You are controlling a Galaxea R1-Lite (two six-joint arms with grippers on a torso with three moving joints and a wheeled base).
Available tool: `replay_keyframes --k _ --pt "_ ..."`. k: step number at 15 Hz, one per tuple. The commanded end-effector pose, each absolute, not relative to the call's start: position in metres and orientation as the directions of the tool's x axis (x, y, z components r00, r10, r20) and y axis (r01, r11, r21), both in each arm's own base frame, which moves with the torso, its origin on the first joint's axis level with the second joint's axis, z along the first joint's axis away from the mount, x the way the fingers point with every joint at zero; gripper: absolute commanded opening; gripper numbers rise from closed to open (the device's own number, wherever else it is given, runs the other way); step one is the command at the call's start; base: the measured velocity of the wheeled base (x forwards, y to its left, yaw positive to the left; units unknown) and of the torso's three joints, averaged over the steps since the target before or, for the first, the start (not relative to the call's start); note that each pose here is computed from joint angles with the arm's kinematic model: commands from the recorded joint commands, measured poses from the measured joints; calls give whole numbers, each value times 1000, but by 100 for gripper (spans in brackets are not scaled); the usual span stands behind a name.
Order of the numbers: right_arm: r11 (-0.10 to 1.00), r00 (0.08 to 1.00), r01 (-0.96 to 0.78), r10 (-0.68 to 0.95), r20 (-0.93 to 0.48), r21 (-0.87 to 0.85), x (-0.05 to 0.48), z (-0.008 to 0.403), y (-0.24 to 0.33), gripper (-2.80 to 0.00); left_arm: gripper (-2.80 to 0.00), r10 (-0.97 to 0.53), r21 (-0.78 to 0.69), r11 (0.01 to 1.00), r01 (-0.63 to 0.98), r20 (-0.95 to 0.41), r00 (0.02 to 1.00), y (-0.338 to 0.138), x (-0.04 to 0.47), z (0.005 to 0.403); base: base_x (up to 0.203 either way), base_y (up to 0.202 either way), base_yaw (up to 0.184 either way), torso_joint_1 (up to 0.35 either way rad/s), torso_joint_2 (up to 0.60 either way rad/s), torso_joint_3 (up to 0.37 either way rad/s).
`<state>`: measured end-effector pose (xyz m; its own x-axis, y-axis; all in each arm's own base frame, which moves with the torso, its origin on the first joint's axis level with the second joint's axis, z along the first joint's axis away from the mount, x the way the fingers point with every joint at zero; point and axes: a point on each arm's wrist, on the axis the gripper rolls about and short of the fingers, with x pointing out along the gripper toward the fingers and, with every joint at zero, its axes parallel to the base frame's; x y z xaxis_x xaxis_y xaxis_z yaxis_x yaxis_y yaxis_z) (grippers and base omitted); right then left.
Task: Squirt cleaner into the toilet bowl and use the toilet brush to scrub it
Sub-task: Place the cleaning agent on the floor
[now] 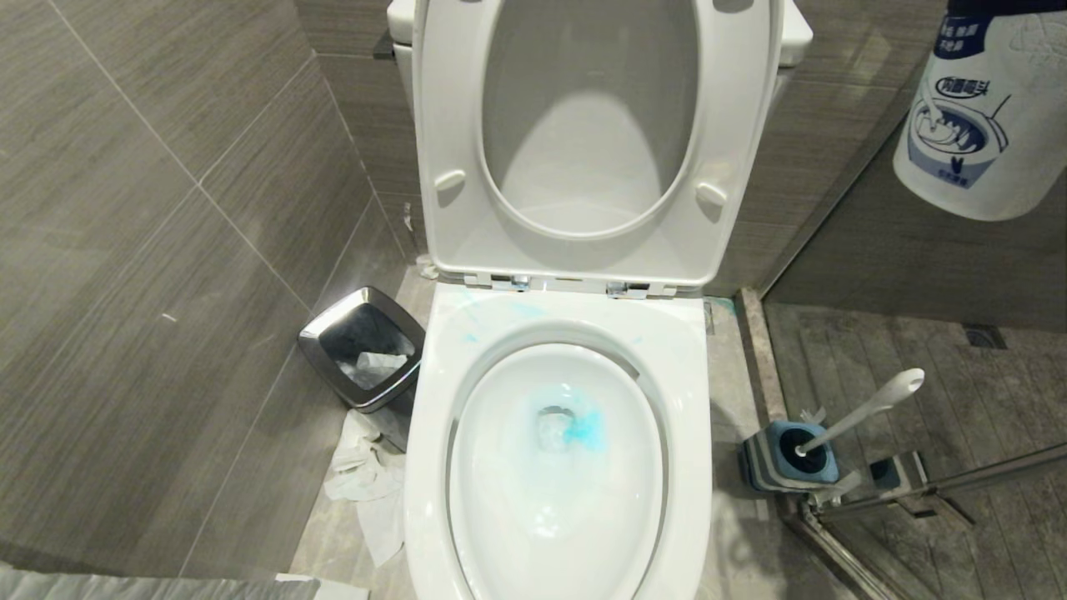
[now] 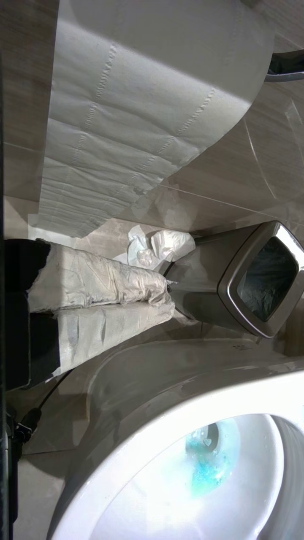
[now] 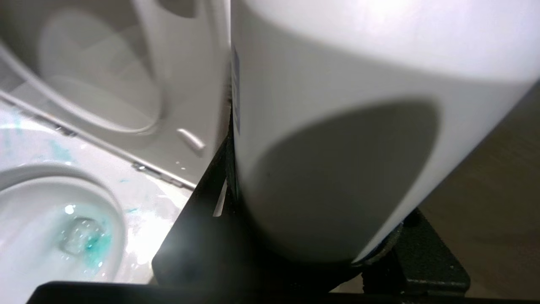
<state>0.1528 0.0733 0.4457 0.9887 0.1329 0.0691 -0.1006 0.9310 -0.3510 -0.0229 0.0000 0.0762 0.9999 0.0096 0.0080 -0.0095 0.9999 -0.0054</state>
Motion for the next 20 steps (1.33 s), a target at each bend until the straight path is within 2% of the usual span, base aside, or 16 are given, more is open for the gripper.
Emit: replay_keyframes --k 1,6,12,17,20 --pt "944 994 -33 64 83 -329 155 448 57 -280 -280 9 -6 1000 -9 2 1000 0 -22 75 0 0 0 0 0 0" --pt "972 992 66 -39 122 -224 177 441 18 -280 -280 11 -6 1000 -11 2 1000 0 -22 75 0 0 0 0 0 0" --pt "984 965 70 -25 261 -162 250 388 -2 -280 -280 11 -6 1000 -11 0 1000 0 -22 74 0 0 0 0 0 0" --pt "997 988 27 -16 155 -68 303 334 -6 -280 -280 11 -6 1000 -11 2 1000 0 -22 75 0 0 0 0 0 0" --pt "997 986 28 -17 165 -67 322 312 -6 -280 -280 10 -6 1000 -10 2 1000 0 -22 75 0 0 0 0 0 0"
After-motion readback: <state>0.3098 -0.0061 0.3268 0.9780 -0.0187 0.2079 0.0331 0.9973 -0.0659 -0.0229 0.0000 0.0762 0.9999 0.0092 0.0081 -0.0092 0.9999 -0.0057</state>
